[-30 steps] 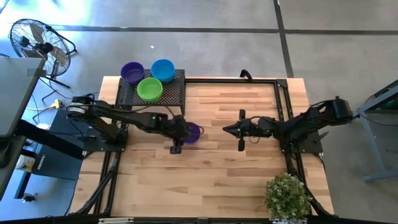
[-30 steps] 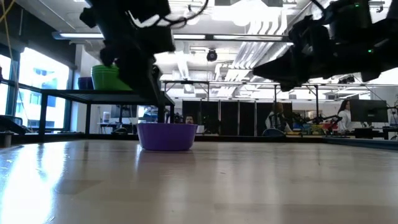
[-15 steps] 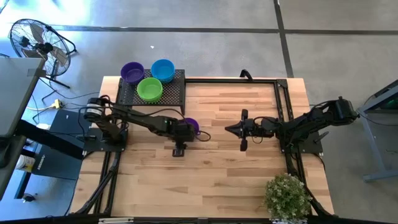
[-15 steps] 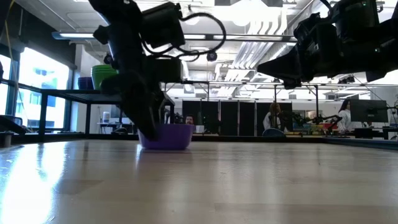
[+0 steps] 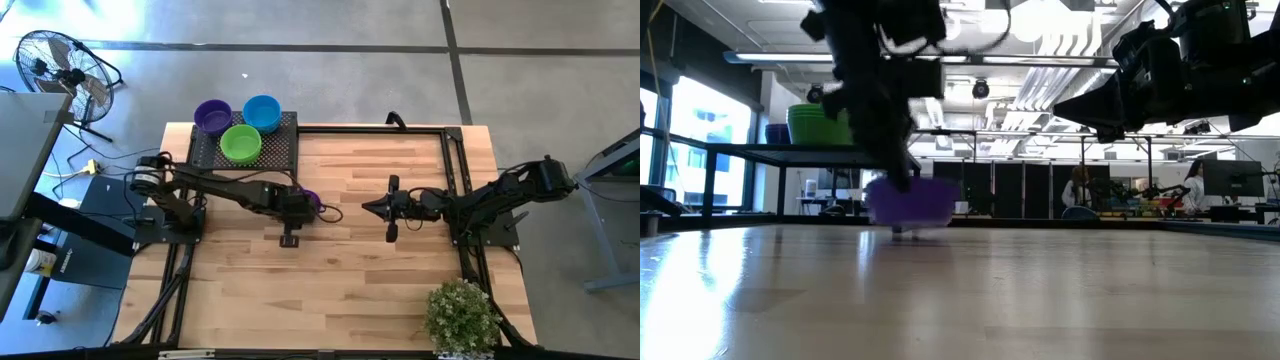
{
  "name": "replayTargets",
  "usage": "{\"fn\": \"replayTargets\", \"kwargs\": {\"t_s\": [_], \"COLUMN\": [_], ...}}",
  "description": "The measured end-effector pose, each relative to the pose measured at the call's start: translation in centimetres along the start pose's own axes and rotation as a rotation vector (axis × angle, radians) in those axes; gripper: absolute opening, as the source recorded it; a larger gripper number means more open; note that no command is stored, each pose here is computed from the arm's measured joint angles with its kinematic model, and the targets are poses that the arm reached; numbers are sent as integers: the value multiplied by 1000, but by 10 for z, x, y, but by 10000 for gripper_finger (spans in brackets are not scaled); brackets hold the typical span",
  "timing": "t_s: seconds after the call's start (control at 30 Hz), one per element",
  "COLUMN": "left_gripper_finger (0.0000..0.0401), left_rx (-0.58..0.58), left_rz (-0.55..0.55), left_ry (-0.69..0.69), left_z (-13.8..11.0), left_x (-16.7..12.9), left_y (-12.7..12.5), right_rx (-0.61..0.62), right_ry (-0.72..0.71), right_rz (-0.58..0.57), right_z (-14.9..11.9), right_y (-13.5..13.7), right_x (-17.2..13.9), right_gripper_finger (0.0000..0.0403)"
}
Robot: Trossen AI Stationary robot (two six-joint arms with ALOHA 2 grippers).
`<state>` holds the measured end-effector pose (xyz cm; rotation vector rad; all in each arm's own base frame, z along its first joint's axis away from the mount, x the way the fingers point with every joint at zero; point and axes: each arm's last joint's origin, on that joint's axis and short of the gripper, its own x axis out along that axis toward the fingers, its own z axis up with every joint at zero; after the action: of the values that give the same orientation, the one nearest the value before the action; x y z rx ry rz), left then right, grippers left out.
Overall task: Pick & Place Mini bowls
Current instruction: Stack the purple bowl on top of the purple bowl on the shelf
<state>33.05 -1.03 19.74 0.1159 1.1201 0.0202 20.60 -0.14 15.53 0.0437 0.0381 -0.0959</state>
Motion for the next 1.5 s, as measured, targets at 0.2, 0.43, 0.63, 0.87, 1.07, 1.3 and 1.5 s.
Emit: {"fn": "replayTargets", "kwargs": {"t_s": [0.2, 0.43, 0.63, 0.87, 1.07, 1.3, 1.5], "left_gripper_finger": [5, 3, 2, 1, 1, 0, 0], "left_rx": [25, -6, -85, -299, -499, -718, -827], "left_rz": [12, 84, 220, 394, 502, 547, 495], "left_ry": [-62, -127, -158, -127, -60, 82, 147], "left_z": [14, 23, 15, -7, -34, -79, -98], "left_x": [-39, -113, -184, -244, -265, -268, -253], "left_y": [5, 14, 29, 81, 137, 192, 229], "right_rx": [-2, -2, -2, 0, -1, -2, -2], "right_ry": [5, 9, 8, 10, 7, 8, 9], "right_rz": [0, 0, 3, 3, 3, 4, 3], "right_z": [-1, -1, -1, -1, -1, -1, -1], "right_y": [0, 0, 0, 0, 0, 0, 0], "right_x": [0, 0, 0, 0, 0, 0, 0], "right_gripper_finger": [1, 1, 1, 1, 2, 2, 2]}}
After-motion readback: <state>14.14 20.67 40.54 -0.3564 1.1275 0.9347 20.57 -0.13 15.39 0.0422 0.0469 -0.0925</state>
